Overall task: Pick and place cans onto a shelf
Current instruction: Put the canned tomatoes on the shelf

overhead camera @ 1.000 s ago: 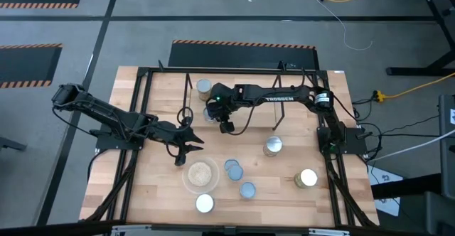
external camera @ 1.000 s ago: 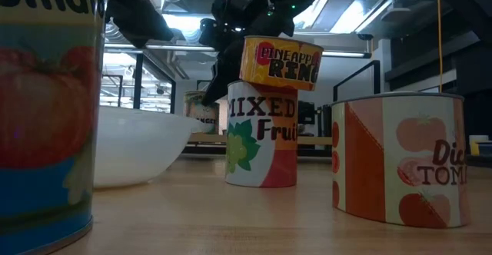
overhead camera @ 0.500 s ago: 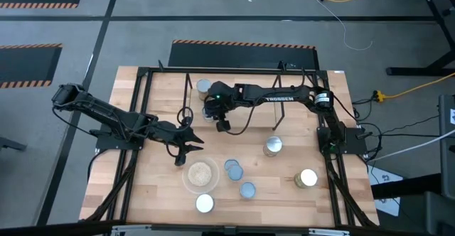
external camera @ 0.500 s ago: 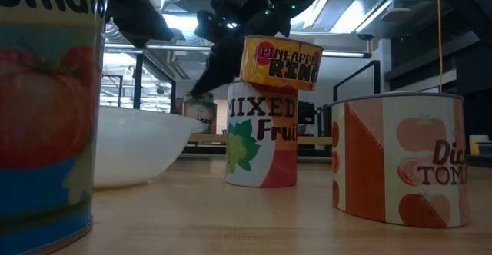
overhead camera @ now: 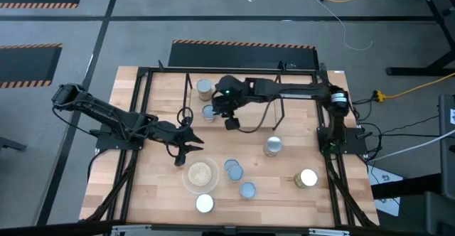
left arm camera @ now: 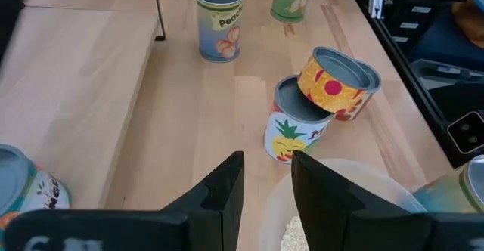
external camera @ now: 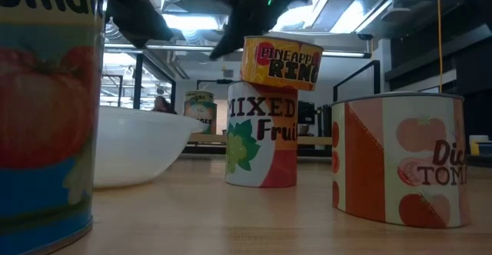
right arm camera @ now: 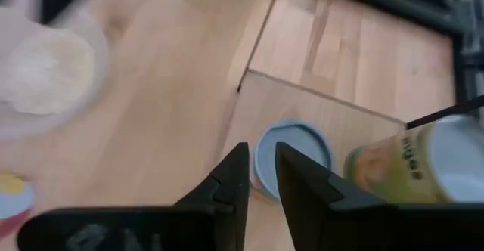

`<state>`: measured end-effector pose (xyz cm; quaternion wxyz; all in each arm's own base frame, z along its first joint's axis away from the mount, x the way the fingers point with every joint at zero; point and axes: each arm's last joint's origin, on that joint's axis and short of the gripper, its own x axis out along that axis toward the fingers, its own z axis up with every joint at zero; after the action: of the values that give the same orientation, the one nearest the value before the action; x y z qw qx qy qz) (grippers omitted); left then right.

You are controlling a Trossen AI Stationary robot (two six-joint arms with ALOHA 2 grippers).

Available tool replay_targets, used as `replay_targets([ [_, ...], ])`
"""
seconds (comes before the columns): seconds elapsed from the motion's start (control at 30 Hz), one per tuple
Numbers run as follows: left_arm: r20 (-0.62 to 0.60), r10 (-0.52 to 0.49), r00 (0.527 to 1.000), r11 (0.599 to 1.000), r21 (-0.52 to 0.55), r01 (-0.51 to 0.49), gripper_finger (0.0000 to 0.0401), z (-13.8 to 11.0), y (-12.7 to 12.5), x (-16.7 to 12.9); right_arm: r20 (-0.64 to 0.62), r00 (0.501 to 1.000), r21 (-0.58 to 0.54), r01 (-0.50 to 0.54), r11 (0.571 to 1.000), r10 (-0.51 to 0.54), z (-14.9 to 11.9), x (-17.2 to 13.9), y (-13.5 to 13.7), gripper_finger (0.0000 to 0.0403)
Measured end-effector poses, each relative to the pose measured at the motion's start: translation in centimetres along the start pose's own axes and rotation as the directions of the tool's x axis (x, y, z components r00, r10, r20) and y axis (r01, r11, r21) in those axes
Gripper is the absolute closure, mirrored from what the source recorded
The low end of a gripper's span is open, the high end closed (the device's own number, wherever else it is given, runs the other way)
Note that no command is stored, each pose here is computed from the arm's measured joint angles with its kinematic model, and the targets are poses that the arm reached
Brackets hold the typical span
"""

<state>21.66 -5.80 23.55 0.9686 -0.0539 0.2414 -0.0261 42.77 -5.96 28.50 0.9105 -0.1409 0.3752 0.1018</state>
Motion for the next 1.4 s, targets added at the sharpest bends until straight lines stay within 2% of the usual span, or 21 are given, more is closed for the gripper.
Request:
replay_targets([
  [0.17, 0.002, -0.003, 1.0, 1.0, 0.01, 0.003, 0.0296, 0.0, 0.0, 0.0, -0.029, 0.999, -0.012, -0.039, 0.999, 0.038, 0.9, -4.9, 2.0, 0.0331],
  [0.4, 0.008, -0.019, 1.0, 1.0, 0.005, 0.018, 0.0296, 0.0, -0.3, 0.0, -0.095, 0.986, 0.052, -0.132, 0.99, 0.137, 1.4, -10.9, 7.0, 0.0331],
  [0.5, 0.037, -0.029, 0.999, 0.999, -0.021, 0.029, 0.0296, 0.3, -0.4, 0.0, -0.101, 0.985, 0.056, -0.134, 0.989, 0.139, 0.6, -12.4, 9.5, 0.0331],
  [0.6, 0.07, -0.04, 0.997, 0.997, -0.063, 0.045, 0.0296, 0.6, -0.5, -0.1, -0.118, 0.989, 0.084, -0.083, 0.993, 0.093, -1.1, -13.5, 11.7, 0.0331],
  [0.7, 0.112, -0.049, 0.993, 0.992, -0.112, 0.062, 0.0296, 1.0, -0.6, -0.1, -0.103, 0.994, 0.107, -0.027, 0.994, 0.038, -3.1, -14.1, 13.6, 0.0331],
  [0.87, 0.18, -0.078, 0.981, 0.978, -0.175, 0.11, 0.0296, 1.9, -0.8, -0.3, -0.037, 0.999, 0.15, -0.031, 0.988, 0.037, -6.6, -14.6, 15.6, 0.0331],
  [1.13, 0.248, -0.152, 0.957, 0.969, -0.152, 0.193, 0.0296, 6.0, -3.3, -0.4, 0.077, 0.997, 0.187, -0.043, 0.981, 0.029, -11.0, -14.6, 16.8, 0.0331],
  [1.27, 0.196, -0.169, 0.966, 0.966, -0.162, 0.202, 0.0296, 8.0, -4.9, 0.4, 0.115, 0.993, 0.186, -0.043, 0.982, 0.022, -12.2, -14.4, 17.0, 0.0331],
  [1.4, 0.107, -0.15, 0.983, 0.952, -0.251, 0.173, 0.0296, 10.0, -6.7, 1.4, 0.101, 0.995, 0.183, -0.043, 0.982, 0.024, -12.9, -14.2, 17.2, 0.0331],
])
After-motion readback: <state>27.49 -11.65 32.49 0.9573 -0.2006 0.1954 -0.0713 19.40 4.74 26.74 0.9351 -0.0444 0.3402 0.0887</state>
